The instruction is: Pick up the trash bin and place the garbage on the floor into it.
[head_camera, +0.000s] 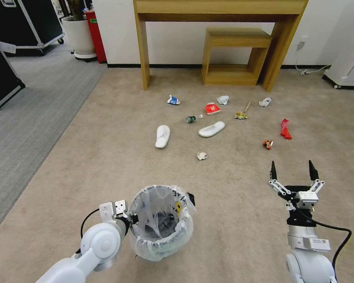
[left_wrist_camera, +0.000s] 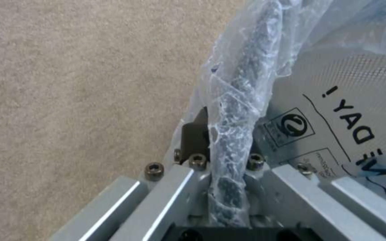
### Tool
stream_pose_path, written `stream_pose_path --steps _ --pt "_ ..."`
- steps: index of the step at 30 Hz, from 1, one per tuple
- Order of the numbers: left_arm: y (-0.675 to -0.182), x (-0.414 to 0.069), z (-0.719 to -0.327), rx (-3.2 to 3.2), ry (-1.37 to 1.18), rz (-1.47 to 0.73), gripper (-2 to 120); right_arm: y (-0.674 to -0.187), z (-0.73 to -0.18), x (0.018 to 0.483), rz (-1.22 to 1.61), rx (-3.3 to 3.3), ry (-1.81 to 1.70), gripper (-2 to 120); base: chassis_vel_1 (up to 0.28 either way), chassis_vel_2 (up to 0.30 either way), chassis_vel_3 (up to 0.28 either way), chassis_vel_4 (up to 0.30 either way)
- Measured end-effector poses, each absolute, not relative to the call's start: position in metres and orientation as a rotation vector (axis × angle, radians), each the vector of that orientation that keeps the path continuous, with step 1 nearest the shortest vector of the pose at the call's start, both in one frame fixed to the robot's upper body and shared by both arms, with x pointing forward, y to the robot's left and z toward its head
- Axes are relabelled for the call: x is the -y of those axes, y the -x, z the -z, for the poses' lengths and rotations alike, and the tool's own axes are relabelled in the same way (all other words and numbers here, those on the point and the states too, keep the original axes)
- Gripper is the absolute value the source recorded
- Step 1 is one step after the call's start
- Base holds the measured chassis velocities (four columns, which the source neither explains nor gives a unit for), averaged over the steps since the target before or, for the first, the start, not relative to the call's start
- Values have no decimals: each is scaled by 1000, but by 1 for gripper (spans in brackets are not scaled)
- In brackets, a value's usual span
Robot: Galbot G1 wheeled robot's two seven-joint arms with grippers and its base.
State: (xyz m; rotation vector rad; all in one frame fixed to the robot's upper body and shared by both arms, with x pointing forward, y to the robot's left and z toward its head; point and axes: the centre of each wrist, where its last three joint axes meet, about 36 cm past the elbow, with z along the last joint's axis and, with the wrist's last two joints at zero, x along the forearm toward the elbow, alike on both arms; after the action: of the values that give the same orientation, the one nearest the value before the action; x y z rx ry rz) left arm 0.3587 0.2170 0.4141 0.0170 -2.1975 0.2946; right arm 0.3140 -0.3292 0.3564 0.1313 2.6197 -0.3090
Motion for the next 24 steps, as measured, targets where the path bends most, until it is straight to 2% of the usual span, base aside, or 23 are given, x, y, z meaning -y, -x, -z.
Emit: stream_pose_path --steps 9,24 --pt "-356 -220 -419 2191 -16 -310 0 -312 -357 329 311 -2624 -129 100 0 0 0 0" --pt "-352 -237 -453 2257 -66 -398 0 -312 -357 325 300 -2627 -133 100 0 0 0 0"
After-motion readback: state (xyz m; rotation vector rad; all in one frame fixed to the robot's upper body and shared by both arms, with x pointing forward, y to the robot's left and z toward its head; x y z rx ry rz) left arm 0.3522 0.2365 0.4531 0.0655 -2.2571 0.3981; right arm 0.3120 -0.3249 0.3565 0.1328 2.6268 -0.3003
